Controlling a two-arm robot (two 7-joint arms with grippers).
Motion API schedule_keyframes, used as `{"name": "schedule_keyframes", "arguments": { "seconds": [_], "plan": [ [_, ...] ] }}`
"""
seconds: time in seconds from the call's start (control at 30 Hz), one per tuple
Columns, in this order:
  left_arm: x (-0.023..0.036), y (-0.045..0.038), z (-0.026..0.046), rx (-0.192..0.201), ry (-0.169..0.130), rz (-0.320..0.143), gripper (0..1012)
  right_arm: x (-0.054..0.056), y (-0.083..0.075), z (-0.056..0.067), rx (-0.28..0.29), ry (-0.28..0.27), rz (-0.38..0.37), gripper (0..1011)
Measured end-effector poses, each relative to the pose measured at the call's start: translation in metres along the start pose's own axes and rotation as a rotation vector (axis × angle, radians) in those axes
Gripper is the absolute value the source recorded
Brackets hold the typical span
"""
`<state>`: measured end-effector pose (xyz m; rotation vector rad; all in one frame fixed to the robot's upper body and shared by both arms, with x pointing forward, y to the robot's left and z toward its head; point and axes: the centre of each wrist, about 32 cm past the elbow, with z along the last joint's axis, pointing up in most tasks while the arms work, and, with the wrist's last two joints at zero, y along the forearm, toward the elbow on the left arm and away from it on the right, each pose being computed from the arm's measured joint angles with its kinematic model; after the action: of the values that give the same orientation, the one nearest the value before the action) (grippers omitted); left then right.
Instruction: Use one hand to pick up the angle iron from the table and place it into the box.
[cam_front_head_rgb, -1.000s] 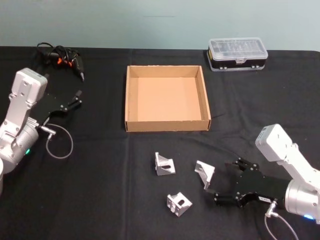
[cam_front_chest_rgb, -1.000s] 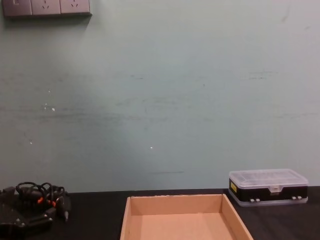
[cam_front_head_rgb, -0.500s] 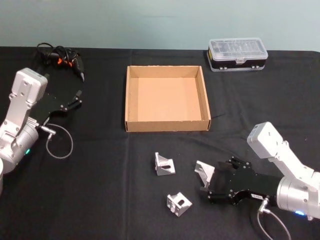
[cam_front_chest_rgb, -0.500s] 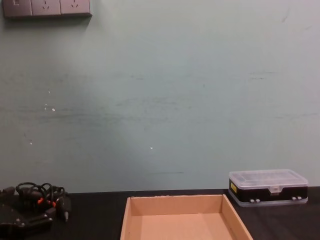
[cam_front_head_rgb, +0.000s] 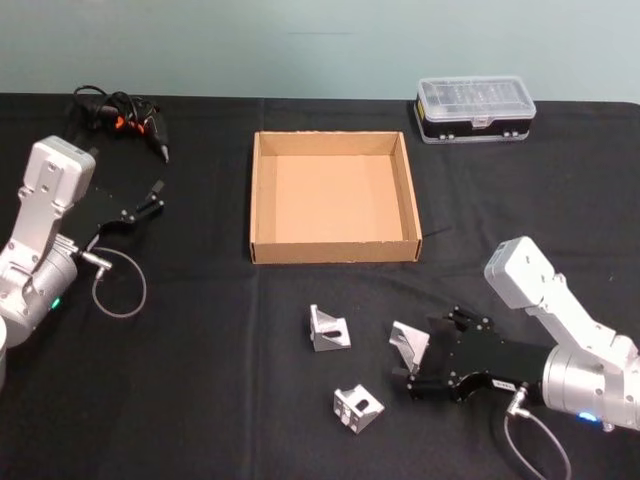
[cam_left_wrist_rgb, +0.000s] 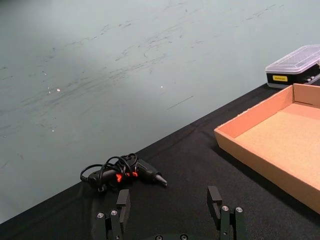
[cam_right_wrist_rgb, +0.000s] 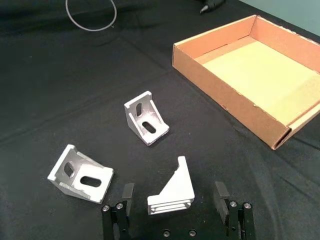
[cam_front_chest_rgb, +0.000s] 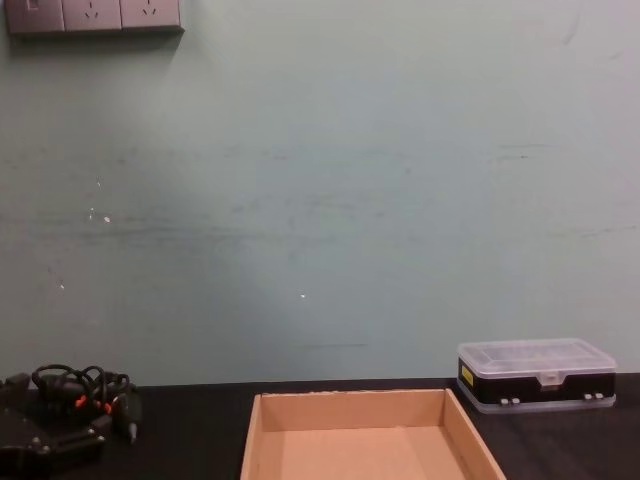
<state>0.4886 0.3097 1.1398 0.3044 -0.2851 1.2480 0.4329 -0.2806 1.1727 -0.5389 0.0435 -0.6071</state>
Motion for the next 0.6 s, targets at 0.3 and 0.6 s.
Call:
{"name": "schedule_keyframes", "arguments": {
  "seconds": [0.3, 0.6],
  "plan": [
    [0.0, 0.0, 0.0, 0.0, 0.0, 0.0, 1011, -0.0002, 0.0042, 0.0011, 0.0, 0.003, 0.007, 1003],
    [0.0, 0.0, 0.0, 0.0, 0.0, 0.0, 1011, -0.0008, 0.0052, 0.0, -0.007, 0.01, 0.011, 927]
  ]
}}
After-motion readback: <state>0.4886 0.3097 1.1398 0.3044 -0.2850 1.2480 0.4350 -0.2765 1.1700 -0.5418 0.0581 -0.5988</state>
